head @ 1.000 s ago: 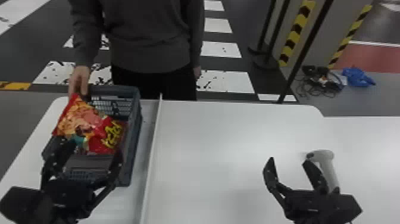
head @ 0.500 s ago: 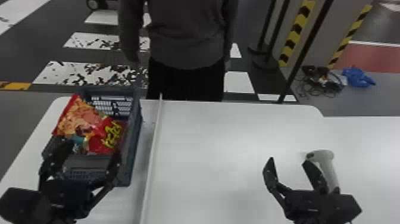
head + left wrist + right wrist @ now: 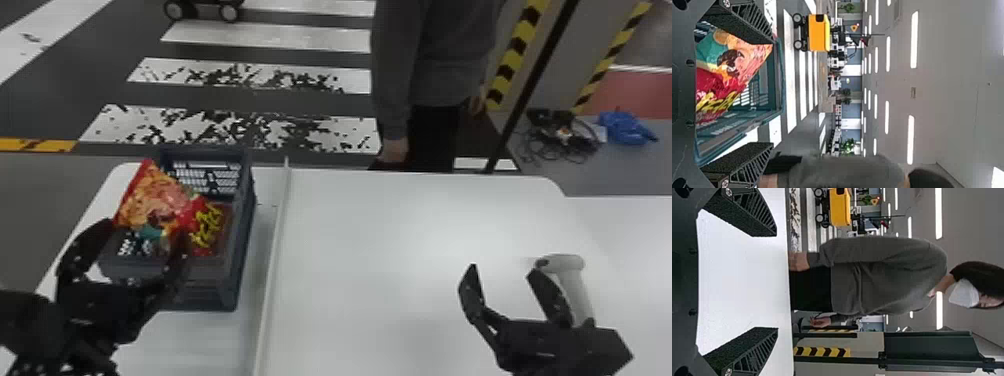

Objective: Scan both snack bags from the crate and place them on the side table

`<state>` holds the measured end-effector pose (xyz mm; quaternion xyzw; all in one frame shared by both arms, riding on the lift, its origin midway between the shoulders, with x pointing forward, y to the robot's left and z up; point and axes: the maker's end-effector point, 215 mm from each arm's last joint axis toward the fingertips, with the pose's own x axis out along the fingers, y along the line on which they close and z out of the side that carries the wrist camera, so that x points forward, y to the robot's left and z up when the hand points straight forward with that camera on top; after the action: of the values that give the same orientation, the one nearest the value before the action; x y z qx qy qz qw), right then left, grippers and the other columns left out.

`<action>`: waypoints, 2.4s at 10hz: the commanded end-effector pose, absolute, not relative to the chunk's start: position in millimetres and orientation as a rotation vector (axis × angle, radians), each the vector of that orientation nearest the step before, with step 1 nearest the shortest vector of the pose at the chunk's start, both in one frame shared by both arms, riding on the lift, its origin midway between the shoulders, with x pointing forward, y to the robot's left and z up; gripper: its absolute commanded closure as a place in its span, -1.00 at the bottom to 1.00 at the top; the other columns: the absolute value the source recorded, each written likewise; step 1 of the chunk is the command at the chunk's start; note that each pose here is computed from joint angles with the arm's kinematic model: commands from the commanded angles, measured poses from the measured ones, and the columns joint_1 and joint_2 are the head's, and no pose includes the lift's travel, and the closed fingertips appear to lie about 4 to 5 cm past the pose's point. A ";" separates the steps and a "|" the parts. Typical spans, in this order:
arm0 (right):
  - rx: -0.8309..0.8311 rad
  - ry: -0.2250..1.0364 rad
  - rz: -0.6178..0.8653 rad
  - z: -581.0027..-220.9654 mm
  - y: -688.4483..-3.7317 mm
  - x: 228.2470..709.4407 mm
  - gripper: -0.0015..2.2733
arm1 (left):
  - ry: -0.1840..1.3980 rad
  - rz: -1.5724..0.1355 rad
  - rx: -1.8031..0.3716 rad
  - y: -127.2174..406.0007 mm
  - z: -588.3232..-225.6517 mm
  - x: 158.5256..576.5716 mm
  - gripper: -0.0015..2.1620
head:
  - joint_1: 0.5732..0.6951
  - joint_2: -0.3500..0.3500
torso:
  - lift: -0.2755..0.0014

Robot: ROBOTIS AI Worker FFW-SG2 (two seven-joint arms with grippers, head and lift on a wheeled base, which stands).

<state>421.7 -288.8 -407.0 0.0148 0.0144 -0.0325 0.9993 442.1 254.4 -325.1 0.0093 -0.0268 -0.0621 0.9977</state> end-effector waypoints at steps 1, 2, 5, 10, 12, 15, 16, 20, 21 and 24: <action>0.032 0.033 -0.066 -408.5 -287.7 422.5 -0.94 | -0.024 -0.097 0.010 275.3 -329.3 455.9 -0.93 | 1.00 -0.15 | 0.28; 0.030 0.036 -0.065 -409.4 -287.5 422.5 -0.94 | 0.005 -0.074 0.001 289.0 -334.7 464.4 -0.93 | 1.00 -0.09 | 0.28; 0.032 0.042 -0.067 -411.9 -288.5 422.0 -0.94 | 0.094 -0.050 -0.014 312.9 -352.4 487.1 -0.93 | 1.00 0.04 | 0.28; 0.031 0.045 -0.072 -413.4 -291.2 423.4 -0.94 | 0.224 -0.079 -0.082 323.5 -381.4 516.5 -0.92 | 1.00 0.12 | 0.28; 0.031 0.045 -0.072 -413.4 -291.2 423.4 -0.94 | 0.252 -0.108 -0.093 316.5 -383.3 522.0 -0.92 | 1.00 0.11 | 0.28; 0.028 0.047 -0.076 -413.9 -293.8 422.5 -0.94 | 0.288 -0.136 -0.109 309.0 -388.4 529.0 -0.89 | 1.00 0.06 | 0.28; 0.028 0.046 -0.077 -413.8 -294.7 422.4 -0.94 | 0.310 -0.143 -0.109 304.8 -394.5 526.8 -0.82 | 1.00 0.06 | 0.28; 0.029 0.046 -0.077 -413.7 -294.8 422.0 -0.94 | 0.292 -0.203 -0.087 291.1 -382.1 525.0 0.10 | 1.00 0.00 | 0.28; 0.029 0.048 -0.077 -414.5 -294.8 421.8 -0.94 | 0.289 -0.188 -0.086 293.7 -380.0 525.9 0.68 | 1.00 -0.01 | 0.28; 0.031 0.048 -0.080 -414.4 -295.9 421.7 -0.94 | 0.296 -0.129 -0.043 303.9 -374.8 520.5 0.98 | 1.00 0.03 | 0.28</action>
<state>421.8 -296.4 -414.2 0.0138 0.0237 -0.0388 0.9989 521.0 304.7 -377.7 -0.0244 0.1501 -0.0630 0.9864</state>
